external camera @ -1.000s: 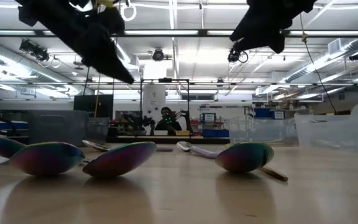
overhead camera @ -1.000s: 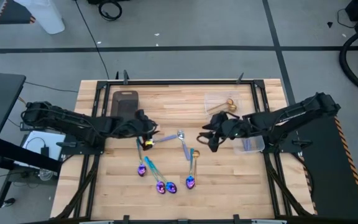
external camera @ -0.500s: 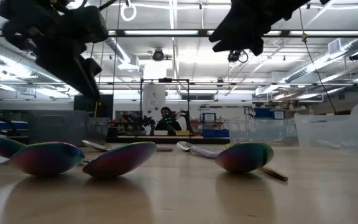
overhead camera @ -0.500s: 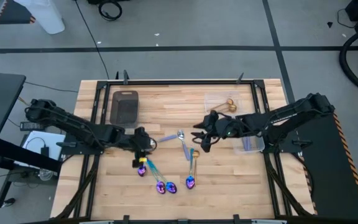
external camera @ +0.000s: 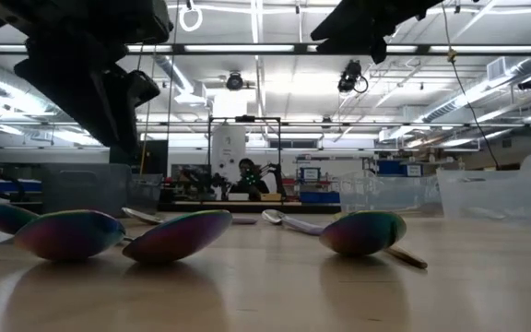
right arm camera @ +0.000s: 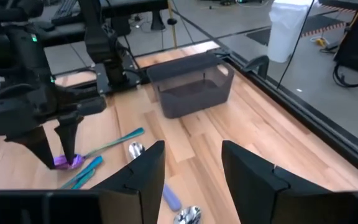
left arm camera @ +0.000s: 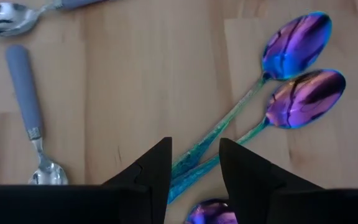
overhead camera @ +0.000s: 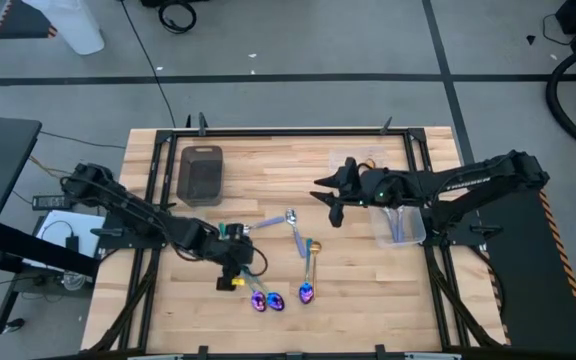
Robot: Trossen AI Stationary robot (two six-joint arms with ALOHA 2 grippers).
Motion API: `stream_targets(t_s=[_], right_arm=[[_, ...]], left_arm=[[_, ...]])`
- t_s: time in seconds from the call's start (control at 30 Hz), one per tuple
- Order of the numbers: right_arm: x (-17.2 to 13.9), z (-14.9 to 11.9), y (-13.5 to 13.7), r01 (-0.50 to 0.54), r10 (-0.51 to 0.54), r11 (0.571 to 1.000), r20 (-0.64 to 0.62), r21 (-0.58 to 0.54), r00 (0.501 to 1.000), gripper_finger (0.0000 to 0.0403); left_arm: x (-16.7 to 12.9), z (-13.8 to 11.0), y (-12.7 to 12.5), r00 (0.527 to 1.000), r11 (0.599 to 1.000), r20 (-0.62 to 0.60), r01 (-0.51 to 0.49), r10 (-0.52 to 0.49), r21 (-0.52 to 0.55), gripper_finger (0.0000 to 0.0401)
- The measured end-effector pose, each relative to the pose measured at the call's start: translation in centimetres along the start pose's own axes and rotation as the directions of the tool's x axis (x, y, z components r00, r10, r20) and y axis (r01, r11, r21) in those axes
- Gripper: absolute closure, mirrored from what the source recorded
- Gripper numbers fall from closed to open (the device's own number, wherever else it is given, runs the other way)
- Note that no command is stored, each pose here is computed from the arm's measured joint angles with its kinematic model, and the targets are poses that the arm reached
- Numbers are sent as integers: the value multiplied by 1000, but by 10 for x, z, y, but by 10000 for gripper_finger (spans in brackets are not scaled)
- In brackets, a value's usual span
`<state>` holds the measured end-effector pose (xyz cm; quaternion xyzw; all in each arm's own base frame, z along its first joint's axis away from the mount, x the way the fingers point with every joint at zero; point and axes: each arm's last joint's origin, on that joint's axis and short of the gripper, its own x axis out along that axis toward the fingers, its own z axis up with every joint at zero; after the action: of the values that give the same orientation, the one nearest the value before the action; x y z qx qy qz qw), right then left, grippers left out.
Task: Sort silverware by color (type)
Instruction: Put the blue spoon into the black bin
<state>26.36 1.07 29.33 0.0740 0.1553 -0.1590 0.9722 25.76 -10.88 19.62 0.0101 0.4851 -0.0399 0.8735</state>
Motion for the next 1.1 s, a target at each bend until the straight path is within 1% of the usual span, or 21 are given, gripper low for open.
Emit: stream_targets(t_s=[0.3, 0.43, 0.57, 0.67, 0.77, 0.9, 1.0, 1.1], right_arm=[[0, -3, 0, 2, -3, 1000, -29, -13, 1000, 234], [0, -3, 0, 2, -3, 1000, -30, -23, 1000, 234], [0, -4, 0, 4, -5, 999, -35, -33, 999, 234], [0, -4, 0, 4, -5, 999, -35, -33, 999, 234], [0, -4, 0, 4, -5, 999, -35, -32, 999, 234], [0, -4, 0, 4, -5, 999, -36, -34, 999, 234], [0, -4, 0, 4, -5, 999, -36, -34, 999, 234], [0, -4, 0, 4, -5, 999, -36, -39, 999, 234]], left_arm=[[14, 14, -14, 995, 999, -100, -12, 15, 33, 259], [14, 18, -16, 988, 999, -152, -4, 9, 39, 259], [9, 14, -14, 975, 998, -218, -17, 30, 60, 259], [6, 7, -11, 956, 997, -287, -35, 55, 75, 259], [3, -1, -9, 926, 990, -368, -39, 87, 135, 259], [-2, -10, -8, 882, 972, -455, -14, 123, 236, 259], [-5, -15, -6, 853, 960, -501, 0, 146, 279, 259], [-3, -20, -4, 836, 943, -525, 31, 157, 331, 259]])
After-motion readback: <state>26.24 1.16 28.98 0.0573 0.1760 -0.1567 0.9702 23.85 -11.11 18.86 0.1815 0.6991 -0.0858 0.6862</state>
